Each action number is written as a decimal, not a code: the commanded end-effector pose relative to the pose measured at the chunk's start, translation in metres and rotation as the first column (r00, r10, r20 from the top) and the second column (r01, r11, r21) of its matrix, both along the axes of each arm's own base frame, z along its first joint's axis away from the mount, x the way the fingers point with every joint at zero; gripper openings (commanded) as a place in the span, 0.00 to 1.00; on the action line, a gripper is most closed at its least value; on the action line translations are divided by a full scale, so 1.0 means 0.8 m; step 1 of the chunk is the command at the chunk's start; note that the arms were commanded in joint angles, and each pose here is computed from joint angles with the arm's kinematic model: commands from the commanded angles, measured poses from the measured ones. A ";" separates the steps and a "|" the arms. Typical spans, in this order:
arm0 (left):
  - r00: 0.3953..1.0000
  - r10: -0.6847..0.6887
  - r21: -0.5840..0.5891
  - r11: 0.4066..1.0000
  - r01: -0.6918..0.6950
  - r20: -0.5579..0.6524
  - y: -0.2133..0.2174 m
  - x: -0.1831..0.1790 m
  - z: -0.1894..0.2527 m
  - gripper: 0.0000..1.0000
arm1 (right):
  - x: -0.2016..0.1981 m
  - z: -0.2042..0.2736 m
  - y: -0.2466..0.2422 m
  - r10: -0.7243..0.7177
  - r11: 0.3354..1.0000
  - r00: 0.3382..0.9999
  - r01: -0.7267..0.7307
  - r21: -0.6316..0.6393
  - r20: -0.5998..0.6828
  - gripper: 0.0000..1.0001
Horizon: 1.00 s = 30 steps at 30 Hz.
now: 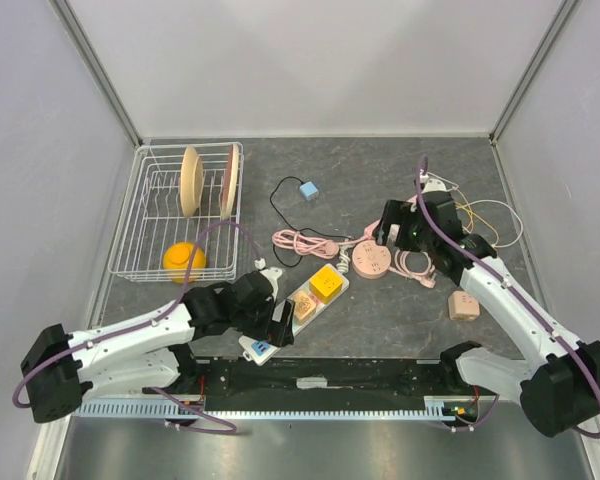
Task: Insert the plug
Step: Move the socket to the center of the board.
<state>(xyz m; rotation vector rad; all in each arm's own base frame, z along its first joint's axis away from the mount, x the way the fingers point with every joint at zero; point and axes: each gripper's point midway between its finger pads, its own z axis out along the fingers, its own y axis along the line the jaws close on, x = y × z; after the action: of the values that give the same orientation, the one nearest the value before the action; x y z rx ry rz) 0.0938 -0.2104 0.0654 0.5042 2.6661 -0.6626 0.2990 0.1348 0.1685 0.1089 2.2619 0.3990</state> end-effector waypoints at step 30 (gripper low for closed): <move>0.949 0.210 -0.172 0.970 -0.172 0.236 -0.142 0.150 0.015 0.94 | 0.018 -0.056 -0.192 -0.440 0.897 0.896 0.433 -0.091 -0.068 0.98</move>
<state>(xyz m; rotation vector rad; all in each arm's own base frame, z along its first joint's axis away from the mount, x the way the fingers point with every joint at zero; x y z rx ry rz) 0.1984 -0.3418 0.0681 0.2350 2.4230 -0.7914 0.3203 0.0189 0.1338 0.4890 2.2556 0.2118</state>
